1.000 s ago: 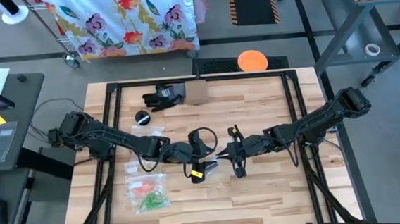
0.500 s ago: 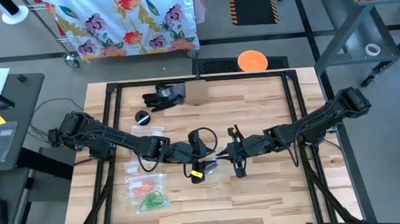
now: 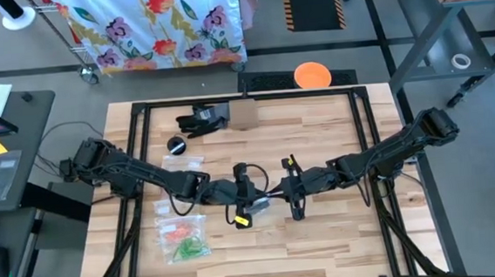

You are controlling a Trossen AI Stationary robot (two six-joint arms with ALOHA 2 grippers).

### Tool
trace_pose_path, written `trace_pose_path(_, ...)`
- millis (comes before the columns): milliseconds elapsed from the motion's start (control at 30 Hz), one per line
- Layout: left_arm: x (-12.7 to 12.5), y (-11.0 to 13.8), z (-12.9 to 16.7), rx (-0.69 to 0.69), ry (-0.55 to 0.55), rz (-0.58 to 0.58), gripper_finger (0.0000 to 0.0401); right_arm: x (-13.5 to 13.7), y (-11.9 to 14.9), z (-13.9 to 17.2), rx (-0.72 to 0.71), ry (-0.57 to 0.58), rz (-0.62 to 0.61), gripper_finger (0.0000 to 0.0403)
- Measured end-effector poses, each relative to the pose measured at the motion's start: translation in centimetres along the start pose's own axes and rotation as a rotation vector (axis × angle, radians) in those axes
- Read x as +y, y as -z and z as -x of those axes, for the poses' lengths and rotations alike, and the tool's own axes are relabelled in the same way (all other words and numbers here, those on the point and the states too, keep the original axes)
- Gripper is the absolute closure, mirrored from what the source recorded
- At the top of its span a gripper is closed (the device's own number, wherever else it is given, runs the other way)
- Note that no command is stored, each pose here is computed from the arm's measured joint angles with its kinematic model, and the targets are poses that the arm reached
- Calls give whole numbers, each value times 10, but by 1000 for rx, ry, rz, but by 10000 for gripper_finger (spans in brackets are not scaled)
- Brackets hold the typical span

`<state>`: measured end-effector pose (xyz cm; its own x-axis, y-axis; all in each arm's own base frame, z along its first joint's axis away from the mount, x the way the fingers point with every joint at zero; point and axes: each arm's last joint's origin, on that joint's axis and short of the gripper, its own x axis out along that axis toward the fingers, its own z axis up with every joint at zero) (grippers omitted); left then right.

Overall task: Sort rubber bands
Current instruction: Close the transparent zip bag

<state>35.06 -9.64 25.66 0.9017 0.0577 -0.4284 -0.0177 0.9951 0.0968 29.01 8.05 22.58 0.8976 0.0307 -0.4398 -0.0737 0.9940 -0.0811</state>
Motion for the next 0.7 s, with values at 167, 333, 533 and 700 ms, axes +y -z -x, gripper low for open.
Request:
trace_pose_path(167, -9, -2, 3, -31, -48, -25, 400, 0, 0, 0, 0, 0, 0, 385)
trace_pose_path(333, -19, -4, 7, -69, -61, -31, 401, 0, 0, 0, 1, -4, 0, 385)
trace_pose_path(533, -25, -7, 10, -101, -70, -44, 401, 0, 1, 0, 13, -2, 3, 385)
trace_pose_path(700, -32, -13, 15, -151, -36, -42, 401, -1, 5, -1, 41, 20, 5, 385)
